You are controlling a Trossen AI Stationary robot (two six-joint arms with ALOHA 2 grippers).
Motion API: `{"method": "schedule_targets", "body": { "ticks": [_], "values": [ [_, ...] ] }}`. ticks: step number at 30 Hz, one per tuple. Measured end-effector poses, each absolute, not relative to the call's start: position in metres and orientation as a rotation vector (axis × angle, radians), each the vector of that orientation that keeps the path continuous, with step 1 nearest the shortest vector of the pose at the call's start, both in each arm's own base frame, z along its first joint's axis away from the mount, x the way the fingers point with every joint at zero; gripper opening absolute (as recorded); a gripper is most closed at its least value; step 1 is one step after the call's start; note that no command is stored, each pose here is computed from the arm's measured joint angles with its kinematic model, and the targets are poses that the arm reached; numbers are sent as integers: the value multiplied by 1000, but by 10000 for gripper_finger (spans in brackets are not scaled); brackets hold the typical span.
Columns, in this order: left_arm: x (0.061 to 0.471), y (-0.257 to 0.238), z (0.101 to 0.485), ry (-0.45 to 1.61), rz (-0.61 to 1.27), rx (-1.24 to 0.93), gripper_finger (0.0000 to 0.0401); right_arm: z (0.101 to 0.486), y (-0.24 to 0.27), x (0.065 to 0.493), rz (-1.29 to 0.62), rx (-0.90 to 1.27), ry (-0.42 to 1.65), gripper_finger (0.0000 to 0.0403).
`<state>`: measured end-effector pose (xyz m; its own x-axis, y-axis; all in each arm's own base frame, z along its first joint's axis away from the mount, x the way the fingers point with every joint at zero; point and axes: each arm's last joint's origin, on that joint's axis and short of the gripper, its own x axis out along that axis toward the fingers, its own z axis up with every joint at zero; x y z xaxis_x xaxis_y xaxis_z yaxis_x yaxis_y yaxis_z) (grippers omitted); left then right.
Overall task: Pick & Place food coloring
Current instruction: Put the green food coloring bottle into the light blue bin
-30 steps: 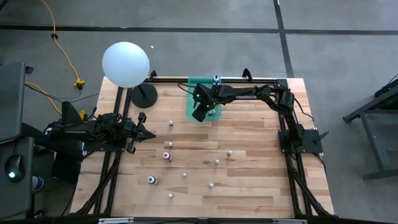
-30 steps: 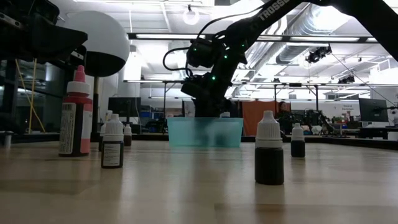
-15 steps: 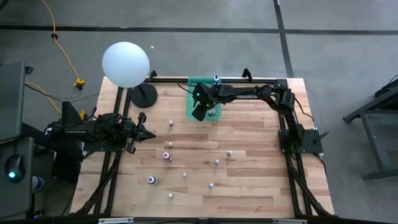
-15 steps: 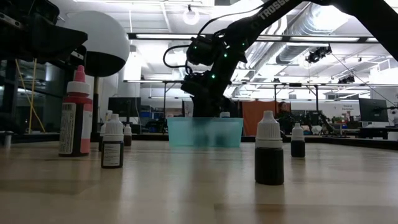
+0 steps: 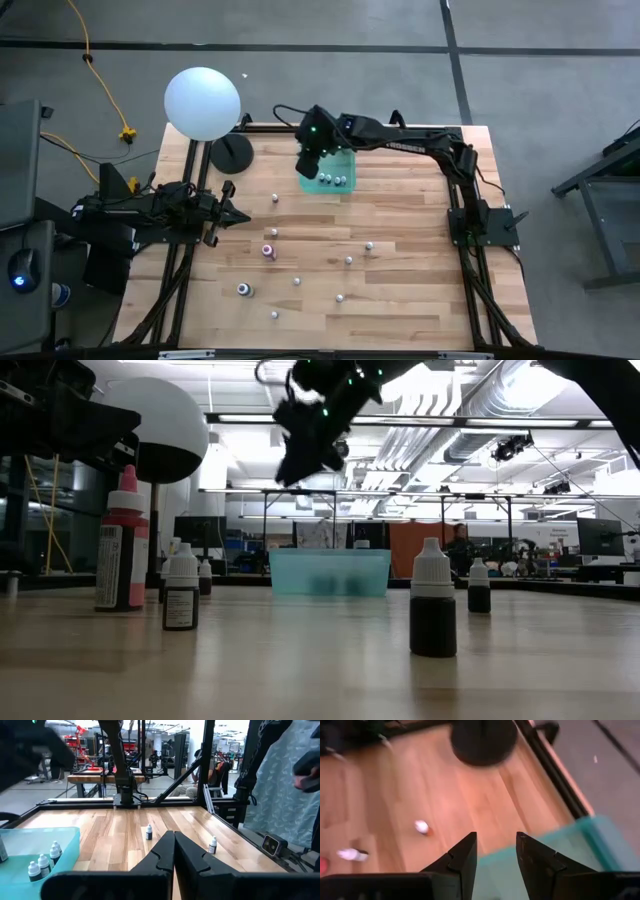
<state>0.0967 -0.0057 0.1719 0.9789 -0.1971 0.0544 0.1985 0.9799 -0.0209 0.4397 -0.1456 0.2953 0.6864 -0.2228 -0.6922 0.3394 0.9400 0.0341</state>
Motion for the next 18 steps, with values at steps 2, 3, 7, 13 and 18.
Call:
{"method": "schedule_targets", "body": {
  "ticks": [2,3,7,13,18],
  "values": [
    [97,-6,172,-52,-199,-26,1,305,-142,442,-290,132,723,126],
    [97,-6,172,-52,-199,-26,1,308,-140,443,-280,119,713,126],
    [97,-6,172,-52,-199,-26,1,309,-127,446,-203,125,724,126],
    [97,-6,172,-52,-199,-26,1,298,-89,442,-19,140,891,126],
    [97,-6,172,-52,-199,-26,1,298,-63,428,29,119,1002,126]
  ]
}}
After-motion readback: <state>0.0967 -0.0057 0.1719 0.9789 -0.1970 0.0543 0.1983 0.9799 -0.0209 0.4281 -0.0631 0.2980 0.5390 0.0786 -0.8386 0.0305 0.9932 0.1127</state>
